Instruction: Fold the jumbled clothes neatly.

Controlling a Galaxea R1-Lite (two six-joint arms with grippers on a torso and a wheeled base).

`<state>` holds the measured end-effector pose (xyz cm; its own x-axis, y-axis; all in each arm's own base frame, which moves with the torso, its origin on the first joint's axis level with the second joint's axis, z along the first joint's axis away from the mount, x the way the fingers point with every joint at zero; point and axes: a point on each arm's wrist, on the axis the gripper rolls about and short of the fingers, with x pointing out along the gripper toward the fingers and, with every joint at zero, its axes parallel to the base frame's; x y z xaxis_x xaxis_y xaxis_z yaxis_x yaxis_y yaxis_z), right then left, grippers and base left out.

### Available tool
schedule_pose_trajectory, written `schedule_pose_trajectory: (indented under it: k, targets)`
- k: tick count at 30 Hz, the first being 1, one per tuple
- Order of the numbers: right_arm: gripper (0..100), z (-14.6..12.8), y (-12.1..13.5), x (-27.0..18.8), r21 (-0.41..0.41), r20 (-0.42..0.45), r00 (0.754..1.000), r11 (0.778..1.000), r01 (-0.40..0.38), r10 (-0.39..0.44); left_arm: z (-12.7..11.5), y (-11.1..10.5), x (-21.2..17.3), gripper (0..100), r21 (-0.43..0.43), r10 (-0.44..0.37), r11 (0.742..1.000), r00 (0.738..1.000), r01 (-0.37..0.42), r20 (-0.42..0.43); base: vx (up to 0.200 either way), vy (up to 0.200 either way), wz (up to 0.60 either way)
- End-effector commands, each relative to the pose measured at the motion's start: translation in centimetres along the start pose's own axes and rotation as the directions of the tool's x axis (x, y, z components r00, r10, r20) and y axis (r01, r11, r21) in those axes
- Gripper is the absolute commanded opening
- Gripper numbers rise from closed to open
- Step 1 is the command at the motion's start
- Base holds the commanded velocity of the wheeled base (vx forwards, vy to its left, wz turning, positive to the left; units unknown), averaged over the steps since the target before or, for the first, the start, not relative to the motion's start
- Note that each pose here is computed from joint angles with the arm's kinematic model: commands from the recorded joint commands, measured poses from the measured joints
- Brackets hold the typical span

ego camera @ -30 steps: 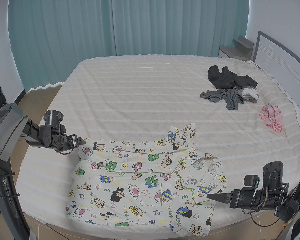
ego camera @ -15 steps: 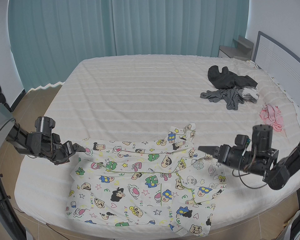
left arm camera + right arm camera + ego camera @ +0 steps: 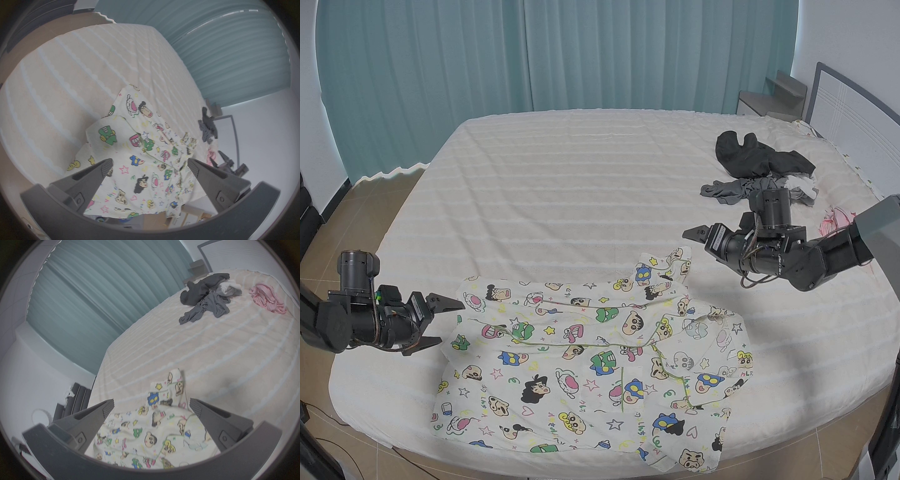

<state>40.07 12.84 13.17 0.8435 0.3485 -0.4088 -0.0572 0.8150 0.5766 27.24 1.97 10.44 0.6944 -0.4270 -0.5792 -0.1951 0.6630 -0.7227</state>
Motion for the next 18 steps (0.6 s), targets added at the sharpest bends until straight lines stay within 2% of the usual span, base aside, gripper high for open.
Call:
schedule_pose_trajectory:
  k: [1, 6, 9, 18]
  targets:
    - [100, -1.0, -2.7, 4.5, 0.095, -0.049, 0.986, 0.982, 0.162, -0.157, -2.3, -0.3, -2.8, 100, -0.078, -0.111, 0.99, 0.992, 0.115, 0.058, 0.0, 0.0, 0.0]
    - [100, -1.0, -2.6, 3.3, 0.102, -0.057, 0.987, 0.982, 0.157, -0.152, -2.8, 0.1, -2.8, 100, -0.075, -0.114, 0.99, 0.992, 0.118, 0.057, 0.0, 0.0, 0.0]
    - [100, -0.9, -2.4, 3.0, 0.102, -0.058, 0.988, 0.983, 0.151, -0.145, -3.0, 0.2, -2.8, 100, -0.077, -0.113, 0.99, 0.992, 0.117, 0.056, 0.2, 0.0, 0.0]
    - [100, -0.6, -2.5, 3.0, 0.106, -0.052, 0.988, 0.983, 0.15, -0.146, -2.7, 0.6, -2.4, 100, -0.081, -0.113, 0.99, 0.991, 0.118, 0.067, 0.0, 0.0, 0.0]
